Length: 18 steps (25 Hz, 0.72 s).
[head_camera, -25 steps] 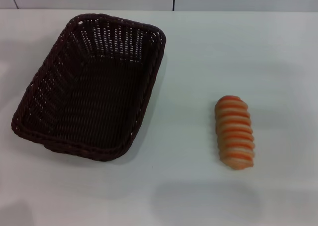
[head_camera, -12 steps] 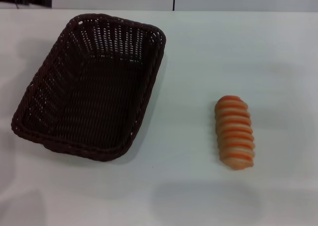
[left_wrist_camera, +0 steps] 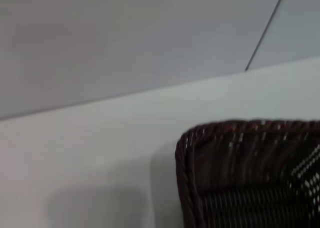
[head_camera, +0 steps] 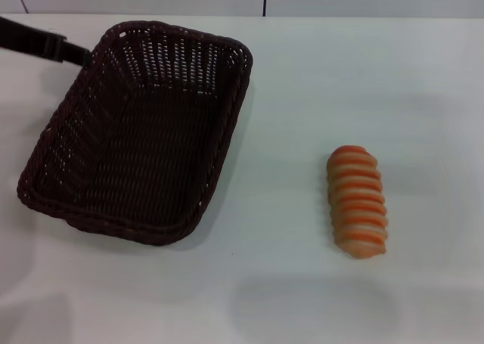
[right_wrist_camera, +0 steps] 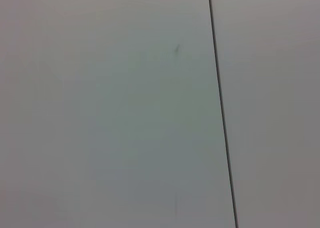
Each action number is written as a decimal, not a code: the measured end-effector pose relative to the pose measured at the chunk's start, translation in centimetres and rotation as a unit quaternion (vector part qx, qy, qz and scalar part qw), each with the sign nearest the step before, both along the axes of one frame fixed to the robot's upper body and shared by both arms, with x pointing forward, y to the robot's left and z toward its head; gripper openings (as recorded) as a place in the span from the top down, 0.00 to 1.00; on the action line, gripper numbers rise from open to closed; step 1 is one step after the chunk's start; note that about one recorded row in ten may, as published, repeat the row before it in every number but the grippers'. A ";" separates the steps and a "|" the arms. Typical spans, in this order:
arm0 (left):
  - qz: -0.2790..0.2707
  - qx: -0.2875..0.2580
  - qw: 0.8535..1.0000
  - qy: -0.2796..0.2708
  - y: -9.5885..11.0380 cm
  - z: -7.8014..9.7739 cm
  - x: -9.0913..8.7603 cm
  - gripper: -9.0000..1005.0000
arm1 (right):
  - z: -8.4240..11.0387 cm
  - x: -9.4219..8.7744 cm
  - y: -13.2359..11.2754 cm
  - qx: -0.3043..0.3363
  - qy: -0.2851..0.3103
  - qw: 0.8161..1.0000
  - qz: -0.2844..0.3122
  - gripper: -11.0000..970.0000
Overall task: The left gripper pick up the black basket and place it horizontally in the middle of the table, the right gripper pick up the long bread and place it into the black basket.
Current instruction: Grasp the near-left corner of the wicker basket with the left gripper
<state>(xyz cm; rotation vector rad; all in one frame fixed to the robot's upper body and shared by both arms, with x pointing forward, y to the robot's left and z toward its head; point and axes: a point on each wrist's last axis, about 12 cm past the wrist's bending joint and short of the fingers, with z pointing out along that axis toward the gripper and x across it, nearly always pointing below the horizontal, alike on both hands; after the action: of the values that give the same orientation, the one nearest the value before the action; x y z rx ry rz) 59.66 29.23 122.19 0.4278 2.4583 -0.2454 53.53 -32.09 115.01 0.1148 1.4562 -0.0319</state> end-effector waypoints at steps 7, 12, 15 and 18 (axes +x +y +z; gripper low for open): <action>-0.002 0.016 0.999 0.027 -0.3 -1.3 0.3 0.42 | 0.1 0.1 0.1 -0.001 -0.001 1.000 0.001 0.36; -0.002 0.023 0.999 0.037 -0.4 -2.1 0.5 0.42 | 0.1 0.1 0.0 -0.001 -0.001 1.000 0.002 0.36; -0.002 0.025 0.999 0.040 -0.3 -2.4 0.7 0.42 | 0.1 0.1 0.1 -0.002 -0.001 1.000 0.002 0.36; -0.001 0.027 0.999 0.043 -0.4 -2.9 0.8 0.43 | 0.2 0.0 0.1 -0.002 -0.003 1.000 0.003 0.36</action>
<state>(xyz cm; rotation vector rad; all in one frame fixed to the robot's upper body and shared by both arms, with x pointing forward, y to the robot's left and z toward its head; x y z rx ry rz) 60.50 28.86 119.33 0.4521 2.5544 -0.2036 53.58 -31.96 115.22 0.1081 1.4513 -0.0296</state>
